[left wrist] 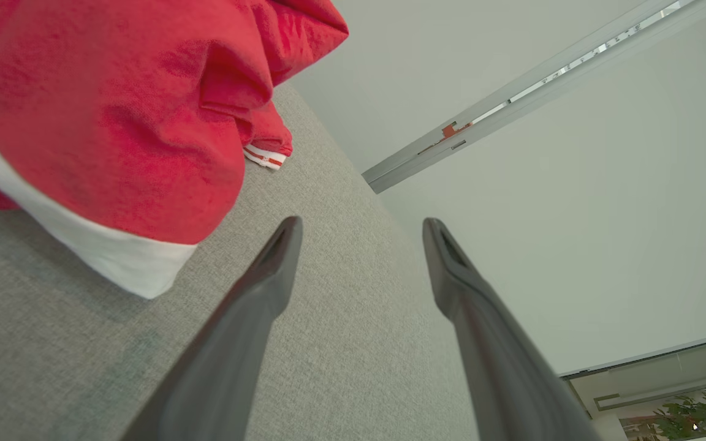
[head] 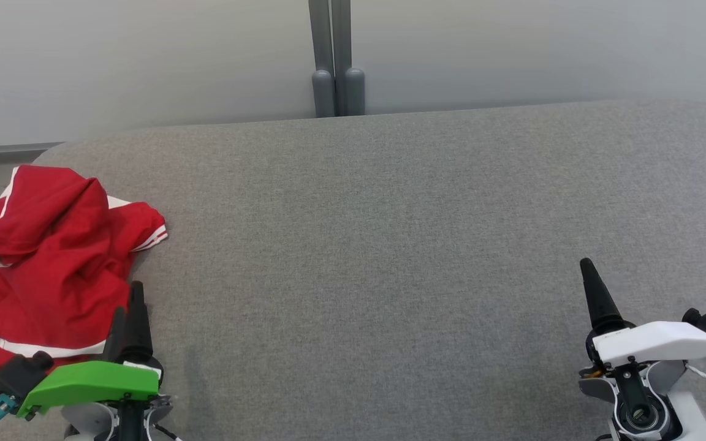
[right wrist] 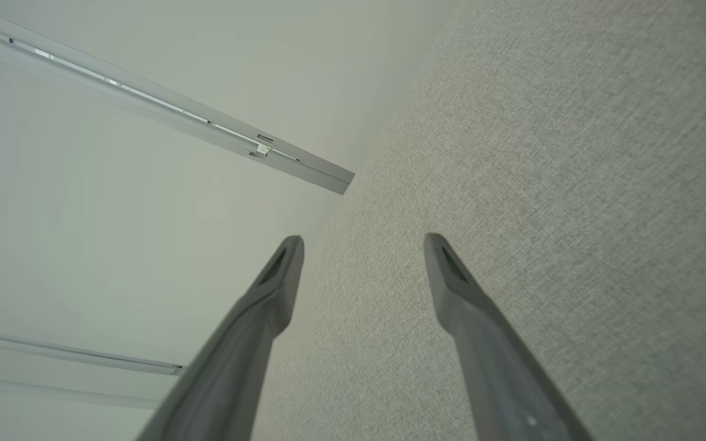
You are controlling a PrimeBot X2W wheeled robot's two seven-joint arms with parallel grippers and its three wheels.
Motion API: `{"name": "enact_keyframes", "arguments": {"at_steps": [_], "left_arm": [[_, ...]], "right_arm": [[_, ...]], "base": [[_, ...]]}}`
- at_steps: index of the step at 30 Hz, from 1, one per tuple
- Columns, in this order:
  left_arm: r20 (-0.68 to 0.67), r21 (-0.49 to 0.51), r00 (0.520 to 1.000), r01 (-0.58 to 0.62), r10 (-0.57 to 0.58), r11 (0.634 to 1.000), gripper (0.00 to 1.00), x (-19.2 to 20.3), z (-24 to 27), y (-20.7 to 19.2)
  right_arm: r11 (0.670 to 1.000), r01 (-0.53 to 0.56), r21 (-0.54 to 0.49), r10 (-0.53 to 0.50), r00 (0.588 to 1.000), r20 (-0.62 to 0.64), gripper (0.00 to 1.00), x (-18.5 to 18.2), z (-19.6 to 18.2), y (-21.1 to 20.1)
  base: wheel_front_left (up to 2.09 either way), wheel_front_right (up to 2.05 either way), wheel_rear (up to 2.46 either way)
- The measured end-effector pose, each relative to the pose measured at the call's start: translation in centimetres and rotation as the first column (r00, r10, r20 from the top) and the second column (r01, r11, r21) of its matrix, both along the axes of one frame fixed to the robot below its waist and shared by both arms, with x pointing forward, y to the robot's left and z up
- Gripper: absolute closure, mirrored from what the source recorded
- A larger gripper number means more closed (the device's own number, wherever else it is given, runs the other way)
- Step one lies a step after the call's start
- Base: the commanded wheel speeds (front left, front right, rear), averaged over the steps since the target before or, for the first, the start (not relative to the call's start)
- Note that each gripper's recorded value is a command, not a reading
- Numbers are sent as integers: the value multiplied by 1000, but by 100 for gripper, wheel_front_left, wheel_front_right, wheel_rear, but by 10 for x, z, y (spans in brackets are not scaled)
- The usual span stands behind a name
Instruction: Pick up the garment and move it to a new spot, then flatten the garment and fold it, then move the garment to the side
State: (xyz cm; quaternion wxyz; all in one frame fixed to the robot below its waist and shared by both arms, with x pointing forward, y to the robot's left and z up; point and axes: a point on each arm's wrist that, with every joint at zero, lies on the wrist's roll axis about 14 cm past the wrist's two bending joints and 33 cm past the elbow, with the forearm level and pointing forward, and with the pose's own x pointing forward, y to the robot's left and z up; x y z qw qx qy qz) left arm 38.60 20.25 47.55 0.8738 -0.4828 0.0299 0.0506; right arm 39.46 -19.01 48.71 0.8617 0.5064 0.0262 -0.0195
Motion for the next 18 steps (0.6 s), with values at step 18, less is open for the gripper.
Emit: {"name": "enact_keyframes", "arguments": {"at_steps": [18], "left_arm": [[-39, 339, 997, 74, -64, 938, 0, 0, -5, -16]], "right_arm": [[942, -39, -334, 50, 998, 25, 0, 5, 6, 9]], "base": [[0, 0, 0]]}}
